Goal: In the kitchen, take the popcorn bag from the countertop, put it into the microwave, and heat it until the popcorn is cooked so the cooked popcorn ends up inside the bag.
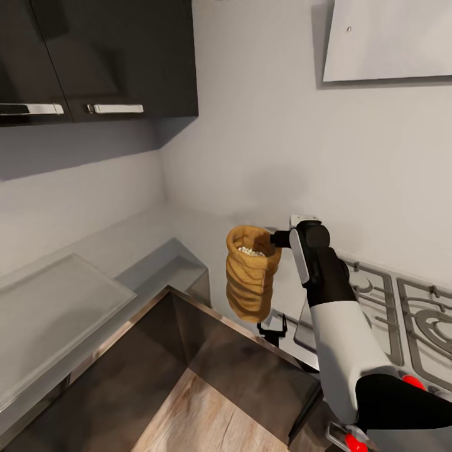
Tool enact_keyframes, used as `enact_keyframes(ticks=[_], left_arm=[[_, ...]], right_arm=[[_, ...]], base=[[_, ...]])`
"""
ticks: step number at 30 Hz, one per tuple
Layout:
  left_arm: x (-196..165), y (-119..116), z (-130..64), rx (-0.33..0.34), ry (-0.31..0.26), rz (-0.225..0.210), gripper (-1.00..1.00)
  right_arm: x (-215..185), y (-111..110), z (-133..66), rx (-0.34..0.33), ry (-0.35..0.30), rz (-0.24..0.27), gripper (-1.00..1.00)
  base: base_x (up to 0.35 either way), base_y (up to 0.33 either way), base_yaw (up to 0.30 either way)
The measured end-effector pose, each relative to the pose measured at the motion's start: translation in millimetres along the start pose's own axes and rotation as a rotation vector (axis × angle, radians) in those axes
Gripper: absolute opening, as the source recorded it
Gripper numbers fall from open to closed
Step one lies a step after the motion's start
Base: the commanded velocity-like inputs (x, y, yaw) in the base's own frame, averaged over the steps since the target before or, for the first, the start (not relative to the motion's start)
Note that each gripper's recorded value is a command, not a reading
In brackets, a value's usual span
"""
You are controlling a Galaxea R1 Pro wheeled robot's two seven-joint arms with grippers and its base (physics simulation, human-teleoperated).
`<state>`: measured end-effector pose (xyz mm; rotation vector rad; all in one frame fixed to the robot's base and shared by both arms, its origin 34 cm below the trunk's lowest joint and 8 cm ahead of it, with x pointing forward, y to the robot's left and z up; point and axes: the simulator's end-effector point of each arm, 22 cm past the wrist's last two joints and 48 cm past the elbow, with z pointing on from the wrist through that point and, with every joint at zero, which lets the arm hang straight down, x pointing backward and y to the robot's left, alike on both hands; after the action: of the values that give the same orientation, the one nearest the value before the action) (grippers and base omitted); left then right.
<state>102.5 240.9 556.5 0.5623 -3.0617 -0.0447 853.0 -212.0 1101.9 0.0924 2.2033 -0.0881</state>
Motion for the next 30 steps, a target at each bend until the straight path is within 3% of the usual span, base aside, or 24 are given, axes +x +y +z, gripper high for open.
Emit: enact_keyframes(ticks=[30], left_arm=[[9,4,-31.3,0.000,0.001,0.001,1.00]], right_arm=[[-16,-7,-21.2,0.008,0.012,-0.002,1.00]], base=[[0.000,0.000,0.000]])
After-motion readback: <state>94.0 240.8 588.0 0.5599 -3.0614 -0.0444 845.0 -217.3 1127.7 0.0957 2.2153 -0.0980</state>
